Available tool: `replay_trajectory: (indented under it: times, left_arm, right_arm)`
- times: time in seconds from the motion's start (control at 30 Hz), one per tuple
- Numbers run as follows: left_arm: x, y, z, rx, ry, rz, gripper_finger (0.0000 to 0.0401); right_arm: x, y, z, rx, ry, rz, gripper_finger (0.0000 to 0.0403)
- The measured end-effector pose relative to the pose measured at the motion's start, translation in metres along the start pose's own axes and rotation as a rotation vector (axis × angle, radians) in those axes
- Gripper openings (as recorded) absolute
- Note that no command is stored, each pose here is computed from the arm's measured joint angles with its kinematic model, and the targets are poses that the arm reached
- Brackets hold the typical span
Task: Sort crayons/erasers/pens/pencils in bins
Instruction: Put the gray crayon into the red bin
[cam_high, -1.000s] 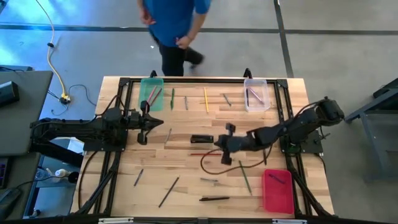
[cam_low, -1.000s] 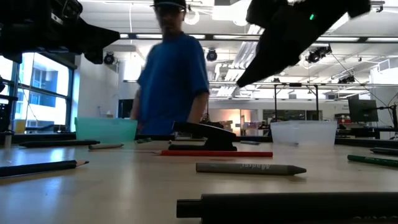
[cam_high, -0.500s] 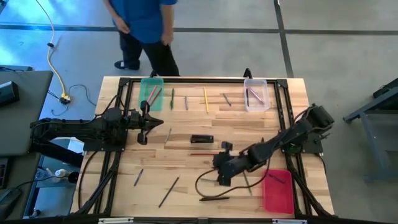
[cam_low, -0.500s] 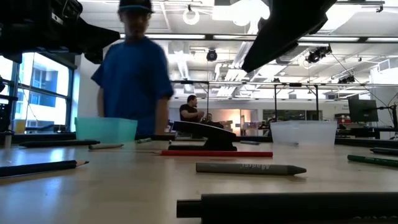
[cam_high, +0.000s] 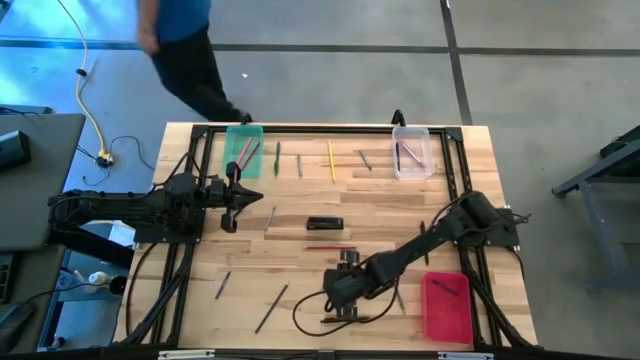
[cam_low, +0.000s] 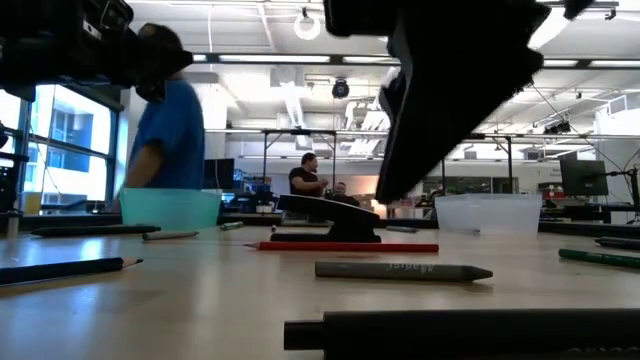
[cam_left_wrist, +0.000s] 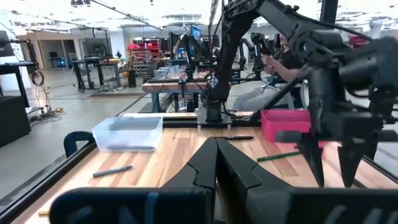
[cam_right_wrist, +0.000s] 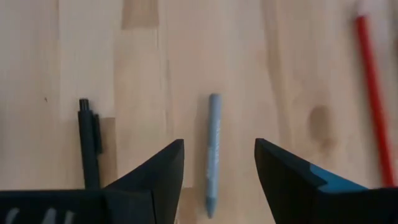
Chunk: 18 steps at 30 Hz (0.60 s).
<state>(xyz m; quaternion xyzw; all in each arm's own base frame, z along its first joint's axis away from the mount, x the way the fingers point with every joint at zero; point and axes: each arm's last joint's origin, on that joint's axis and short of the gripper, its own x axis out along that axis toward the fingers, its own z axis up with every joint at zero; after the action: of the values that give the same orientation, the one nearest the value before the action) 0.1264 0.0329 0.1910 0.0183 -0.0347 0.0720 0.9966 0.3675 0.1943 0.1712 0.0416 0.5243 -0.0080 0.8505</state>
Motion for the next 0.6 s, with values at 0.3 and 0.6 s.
replay_trajectory:
  times: [0.3,0.6]
  left_arm:
    - [0.0,0.0,-0.001,-0.012,0.006,0.0,0.0]
    - [0.0,0.0,-0.001,-0.019,0.007,0.0,0.0]
  right_arm:
    - [0.014,-0.003,-0.011,0.033,0.073,-0.024,0.0162]
    - [0.019,-0.006,-0.019,0.028,0.094,-0.037,0.0133]
